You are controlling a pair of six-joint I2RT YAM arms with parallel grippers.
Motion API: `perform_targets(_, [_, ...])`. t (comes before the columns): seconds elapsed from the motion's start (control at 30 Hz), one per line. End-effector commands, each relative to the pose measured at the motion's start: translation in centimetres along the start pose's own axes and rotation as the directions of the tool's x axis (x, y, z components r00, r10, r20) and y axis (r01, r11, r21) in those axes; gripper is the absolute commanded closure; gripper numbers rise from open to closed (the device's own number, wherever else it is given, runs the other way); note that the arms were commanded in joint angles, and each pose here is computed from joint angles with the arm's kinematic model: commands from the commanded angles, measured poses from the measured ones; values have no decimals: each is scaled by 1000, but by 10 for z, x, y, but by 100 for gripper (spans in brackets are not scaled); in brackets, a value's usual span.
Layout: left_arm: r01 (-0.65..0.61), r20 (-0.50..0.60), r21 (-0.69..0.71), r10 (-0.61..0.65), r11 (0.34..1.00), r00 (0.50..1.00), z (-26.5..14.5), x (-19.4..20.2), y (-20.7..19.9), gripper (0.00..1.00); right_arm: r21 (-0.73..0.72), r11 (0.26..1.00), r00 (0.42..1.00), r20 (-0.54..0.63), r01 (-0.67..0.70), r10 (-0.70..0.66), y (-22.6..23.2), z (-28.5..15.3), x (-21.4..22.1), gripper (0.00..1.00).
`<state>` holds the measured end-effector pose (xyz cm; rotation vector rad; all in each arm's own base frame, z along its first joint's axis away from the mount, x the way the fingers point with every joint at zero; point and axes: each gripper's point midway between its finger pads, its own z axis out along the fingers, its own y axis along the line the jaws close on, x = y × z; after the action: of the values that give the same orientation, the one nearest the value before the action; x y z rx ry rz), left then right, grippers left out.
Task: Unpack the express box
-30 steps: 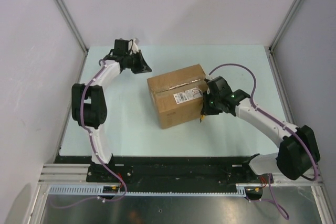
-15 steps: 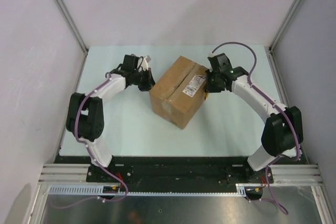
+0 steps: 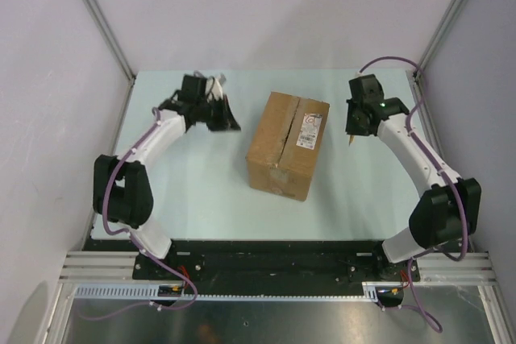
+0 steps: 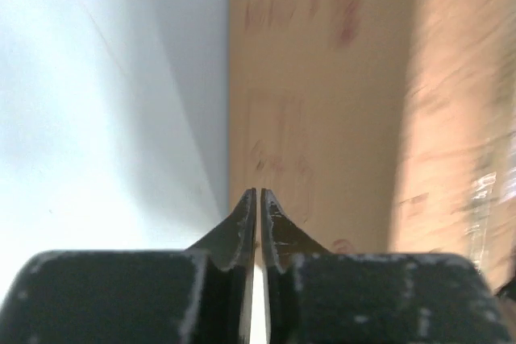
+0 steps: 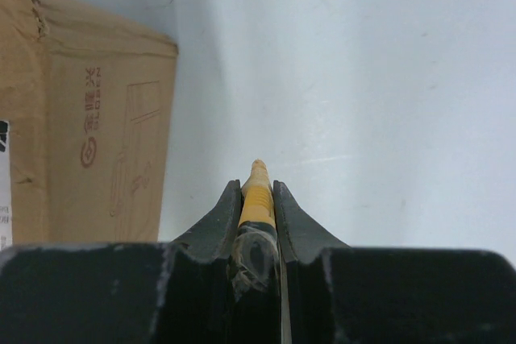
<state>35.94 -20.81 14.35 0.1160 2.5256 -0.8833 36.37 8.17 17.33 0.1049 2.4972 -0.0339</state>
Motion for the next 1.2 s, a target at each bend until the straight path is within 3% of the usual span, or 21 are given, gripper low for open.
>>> perform_targets(0.0, [-158,280,32,143,987,949,-38,-114,-53,86,44,997,986,155,-70,62,-19,-45,-33,100])
perform_targets(0.13, [-233,326,156,172,960,930,-40,-149,-106,63,44,994,974,207,-103,92,-26,-67,-36,100])
perform_targets(0.17, [-255,332,170,188,952,924,-40,-150,-118,55,46,993,973,212,-107,95,-27,-70,-34,100])
perform_targets(0.3, [-429,339,247,338,869,878,-25,-127,-189,43,72,984,954,264,-165,140,-41,-87,-33,100])
perform_targets(0.37, [-474,304,302,388,827,870,-7,-104,-215,43,95,971,934,308,-218,180,-51,-99,-34,100])
perform_targets(0.5, [-546,276,467,472,696,837,4,-69,-268,53,114,946,899,362,-304,245,-66,-114,-31,100])
perform_targets(0.63, [-568,249,529,524,631,814,26,-40,-293,58,136,933,891,368,-334,265,-76,-118,-22,100])
perform_targets(0.77, [-589,239,470,547,658,802,64,-31,-297,58,133,928,893,350,-347,284,-76,-118,-13,100])
perform_targets(0.83, [-571,227,383,525,726,820,90,-39,-282,58,122,928,893,343,-351,293,-75,-119,-9,100])
perform_targets(1.07, [-581,200,382,549,719,811,127,-28,-279,57,122,922,890,332,-368,311,-78,-123,2,100])
perform_targets(1.17, [-557,173,350,532,753,829,140,-26,-267,57,124,921,890,329,-371,314,-78,-123,3,100])
